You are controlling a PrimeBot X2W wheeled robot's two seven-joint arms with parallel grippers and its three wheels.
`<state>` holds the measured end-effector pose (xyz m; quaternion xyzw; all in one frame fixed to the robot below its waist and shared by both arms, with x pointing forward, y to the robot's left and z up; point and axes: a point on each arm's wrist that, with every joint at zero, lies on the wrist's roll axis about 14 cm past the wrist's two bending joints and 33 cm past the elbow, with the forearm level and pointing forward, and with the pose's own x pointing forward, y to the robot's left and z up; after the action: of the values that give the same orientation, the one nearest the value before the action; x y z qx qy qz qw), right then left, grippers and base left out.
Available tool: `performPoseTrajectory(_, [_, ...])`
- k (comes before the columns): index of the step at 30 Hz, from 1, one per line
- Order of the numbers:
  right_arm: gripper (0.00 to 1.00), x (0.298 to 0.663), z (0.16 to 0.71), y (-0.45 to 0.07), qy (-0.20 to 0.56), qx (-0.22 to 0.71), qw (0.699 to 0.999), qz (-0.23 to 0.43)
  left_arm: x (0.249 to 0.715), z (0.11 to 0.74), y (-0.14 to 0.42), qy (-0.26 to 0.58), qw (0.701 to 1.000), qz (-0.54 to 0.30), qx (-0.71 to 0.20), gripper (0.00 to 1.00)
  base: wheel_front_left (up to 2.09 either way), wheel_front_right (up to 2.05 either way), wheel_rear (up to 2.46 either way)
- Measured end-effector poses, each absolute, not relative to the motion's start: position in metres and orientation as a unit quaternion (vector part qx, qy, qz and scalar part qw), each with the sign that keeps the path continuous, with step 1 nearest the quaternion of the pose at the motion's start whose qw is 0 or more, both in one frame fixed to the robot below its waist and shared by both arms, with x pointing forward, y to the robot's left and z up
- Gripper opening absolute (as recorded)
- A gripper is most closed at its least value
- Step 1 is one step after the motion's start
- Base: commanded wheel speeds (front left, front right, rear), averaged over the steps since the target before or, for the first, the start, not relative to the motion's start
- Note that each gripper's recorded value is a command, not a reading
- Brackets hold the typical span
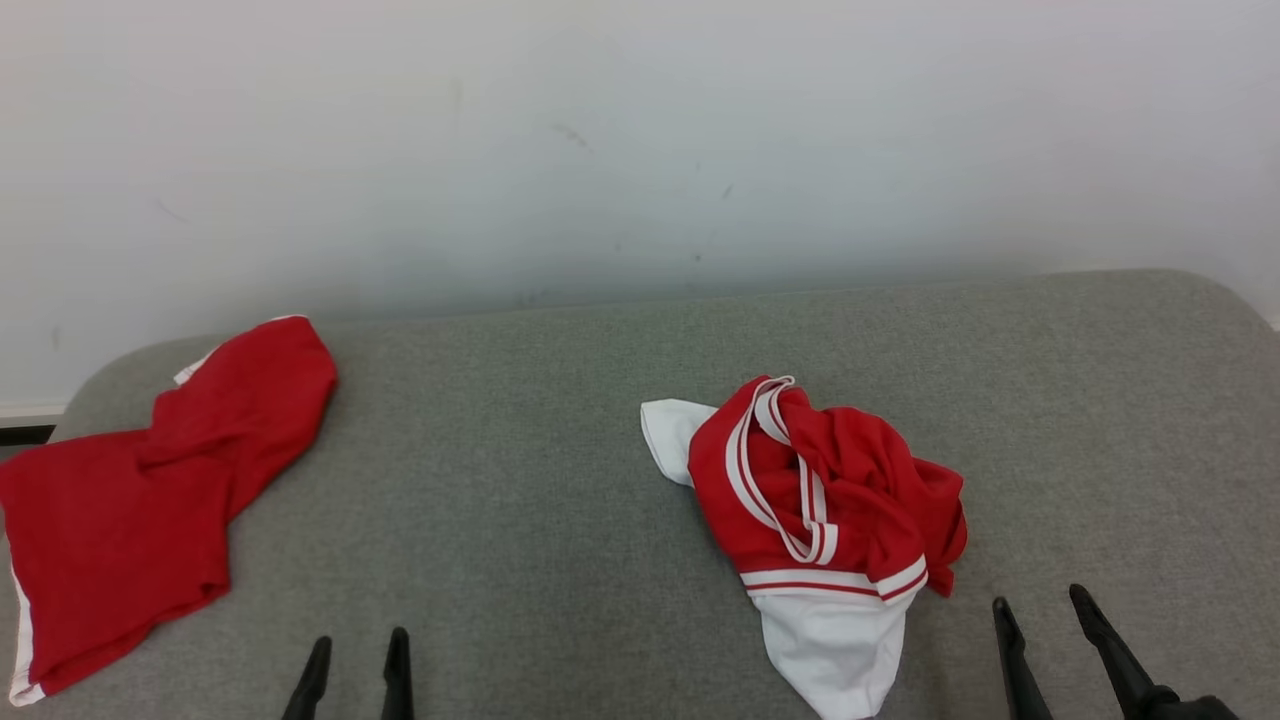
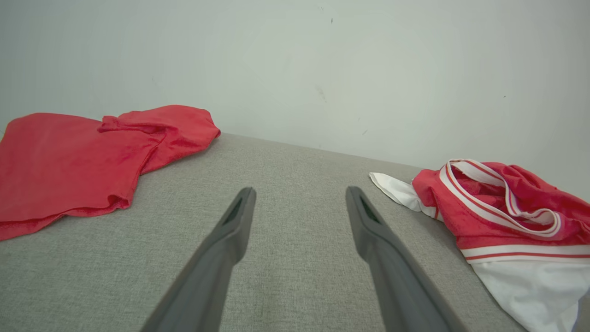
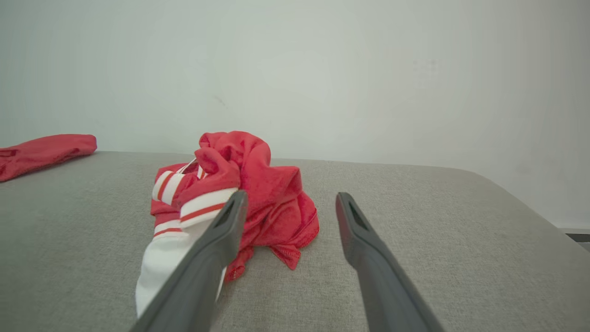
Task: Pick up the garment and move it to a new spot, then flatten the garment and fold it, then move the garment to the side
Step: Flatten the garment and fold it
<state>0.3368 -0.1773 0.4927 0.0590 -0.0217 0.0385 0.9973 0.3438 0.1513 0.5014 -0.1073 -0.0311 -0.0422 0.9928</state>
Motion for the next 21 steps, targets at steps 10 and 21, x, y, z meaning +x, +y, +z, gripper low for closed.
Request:
performPoseTrajectory(10, [1.0, 0.333, 0.466, -0.133, 0.032, 0.033, 0.99, 0.13, 0.343, 0.495, 0.15, -0.021, 0.992, -0.042, -0.114, 1.0, 0.0, 0.0, 0.0])
performPoseTrajectory(21, [1.0, 0.342, 0.417, -0.088, 0.172, 0.024, 0.966, 0.194, 0.342, 0.48, 0.15, 0.003, 0.992, -0.036, -0.117, 1.0, 0.0, 0.0, 0.0])
